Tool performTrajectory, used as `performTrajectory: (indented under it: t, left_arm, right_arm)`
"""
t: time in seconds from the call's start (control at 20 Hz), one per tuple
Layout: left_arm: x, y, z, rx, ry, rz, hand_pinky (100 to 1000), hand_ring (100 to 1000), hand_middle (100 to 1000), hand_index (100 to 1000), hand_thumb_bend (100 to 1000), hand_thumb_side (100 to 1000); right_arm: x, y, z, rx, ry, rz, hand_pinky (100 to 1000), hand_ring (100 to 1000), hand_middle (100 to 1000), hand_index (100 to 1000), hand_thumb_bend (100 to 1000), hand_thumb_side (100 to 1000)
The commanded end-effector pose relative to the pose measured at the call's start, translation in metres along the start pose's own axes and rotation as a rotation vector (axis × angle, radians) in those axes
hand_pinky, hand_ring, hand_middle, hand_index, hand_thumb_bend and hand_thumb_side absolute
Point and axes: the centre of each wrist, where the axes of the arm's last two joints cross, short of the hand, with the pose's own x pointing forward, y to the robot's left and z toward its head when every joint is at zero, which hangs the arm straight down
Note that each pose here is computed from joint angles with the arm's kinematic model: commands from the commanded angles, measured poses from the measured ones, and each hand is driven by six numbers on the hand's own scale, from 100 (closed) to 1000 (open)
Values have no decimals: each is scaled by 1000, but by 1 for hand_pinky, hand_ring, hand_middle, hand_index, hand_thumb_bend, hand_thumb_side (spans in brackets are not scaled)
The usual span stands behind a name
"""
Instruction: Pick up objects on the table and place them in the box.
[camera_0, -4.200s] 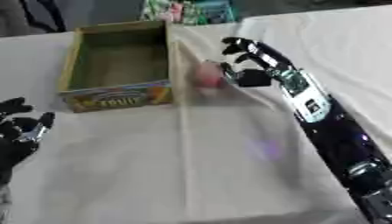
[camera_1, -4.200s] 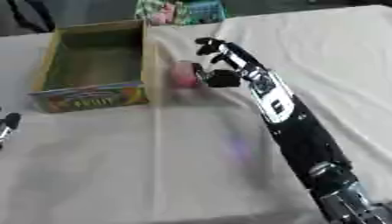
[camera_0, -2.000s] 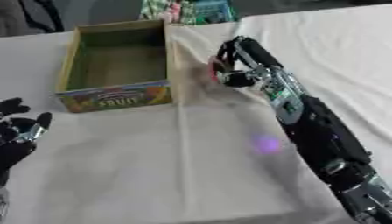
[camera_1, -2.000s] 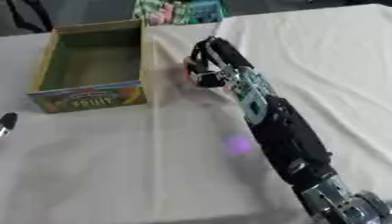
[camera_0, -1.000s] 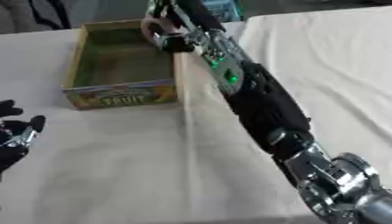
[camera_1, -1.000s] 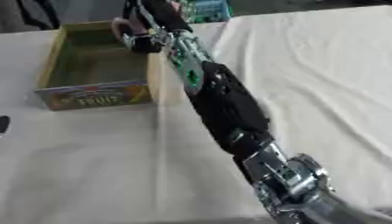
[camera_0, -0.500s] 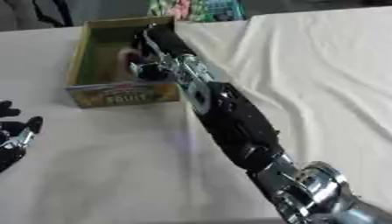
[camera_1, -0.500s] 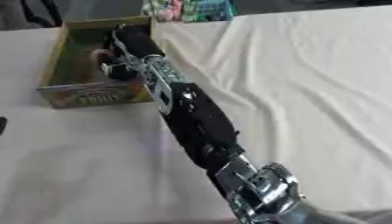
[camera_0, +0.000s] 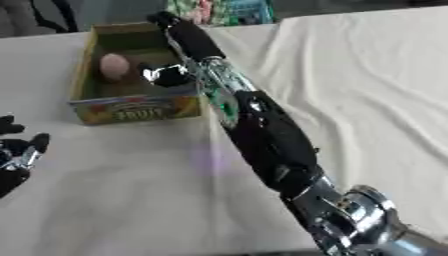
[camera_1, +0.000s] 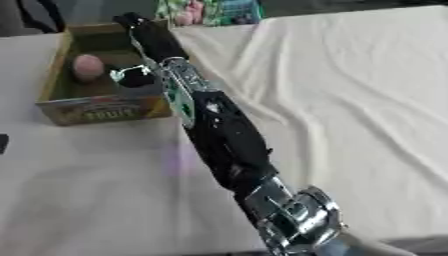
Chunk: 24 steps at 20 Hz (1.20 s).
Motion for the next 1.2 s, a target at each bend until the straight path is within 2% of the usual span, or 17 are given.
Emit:
performTrajectory:
  t: [0.05, 0.15, 0.2, 0.35, 0.6, 0.85, 1.2]
  left_arm:
    - [7, 5, -1, 11, -26, -11, 581, 534, 599, 737, 530, 100]
    - [6, 8, 0, 19, -21, -14, 581, 534, 599, 737, 529, 100]
    - [5, 9, 1, 24, -18, -16, 581, 534, 599, 737, 530, 100]
    - [4, 11, 3, 38, -13, -19, 581, 534, 599, 737, 530, 100]
    - [3, 14, 4, 52, -11, -24, 581, 534, 598, 737, 533, 100]
    - [2, 16, 5, 62, -9, -27, 581, 534, 598, 737, 534, 100]
    - [2, 17, 5, 67, -10, -27, 581, 535, 599, 737, 533, 100]
  right_arm:
    - [-6, -35, -6, -104, -16, -10, 805, 896, 901, 971, 283, 384]
    - [-18, -50, -3, -140, -16, -35, 794, 884, 836, 953, 248, 369]
    - [-25, -57, 0, -159, -15, -56, 777, 868, 778, 933, 192, 347]
    - [-53, -75, 15, -214, -11, -143, 758, 847, 727, 884, 100, 284]
    - [-101, -95, 50, -261, 33, -218, 734, 814, 621, 789, 100, 211]
    - [-137, -105, 91, -310, 81, -327, 717, 804, 598, 779, 100, 191]
    - [-158, -104, 127, -339, 143, -416, 714, 808, 617, 852, 100, 235]
